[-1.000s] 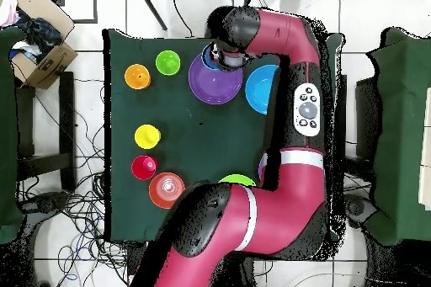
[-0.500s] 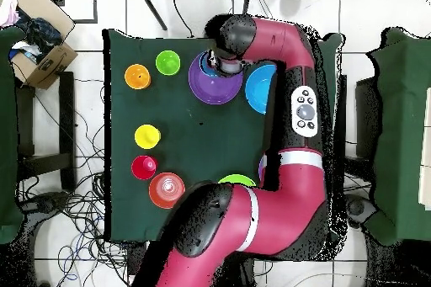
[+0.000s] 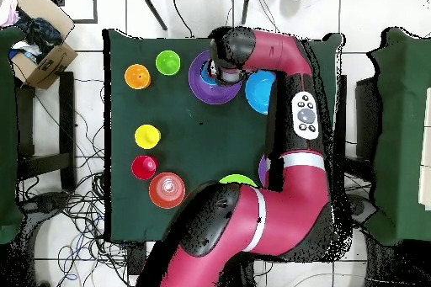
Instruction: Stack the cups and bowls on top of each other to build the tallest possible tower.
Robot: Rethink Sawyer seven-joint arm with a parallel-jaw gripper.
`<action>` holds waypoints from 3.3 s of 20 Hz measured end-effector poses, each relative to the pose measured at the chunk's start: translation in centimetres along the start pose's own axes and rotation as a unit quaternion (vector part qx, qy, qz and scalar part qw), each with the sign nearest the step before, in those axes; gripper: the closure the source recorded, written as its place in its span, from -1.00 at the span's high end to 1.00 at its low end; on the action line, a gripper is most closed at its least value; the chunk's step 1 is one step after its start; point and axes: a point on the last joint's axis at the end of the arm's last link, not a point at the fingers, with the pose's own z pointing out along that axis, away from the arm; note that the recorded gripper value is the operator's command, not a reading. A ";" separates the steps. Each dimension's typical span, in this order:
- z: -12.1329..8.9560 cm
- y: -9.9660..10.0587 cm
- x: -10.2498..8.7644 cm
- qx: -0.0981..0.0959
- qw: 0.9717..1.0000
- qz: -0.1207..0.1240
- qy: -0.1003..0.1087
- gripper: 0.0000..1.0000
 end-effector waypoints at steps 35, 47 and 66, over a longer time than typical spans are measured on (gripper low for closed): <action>2.8 0.6 2.3 -0.003 1.000 -0.012 0.008 -1.00; 2.5 0.4 1.8 -0.002 1.000 -0.010 0.002 -1.00; 2.3 0.5 1.7 -0.003 1.000 -0.010 0.000 -1.00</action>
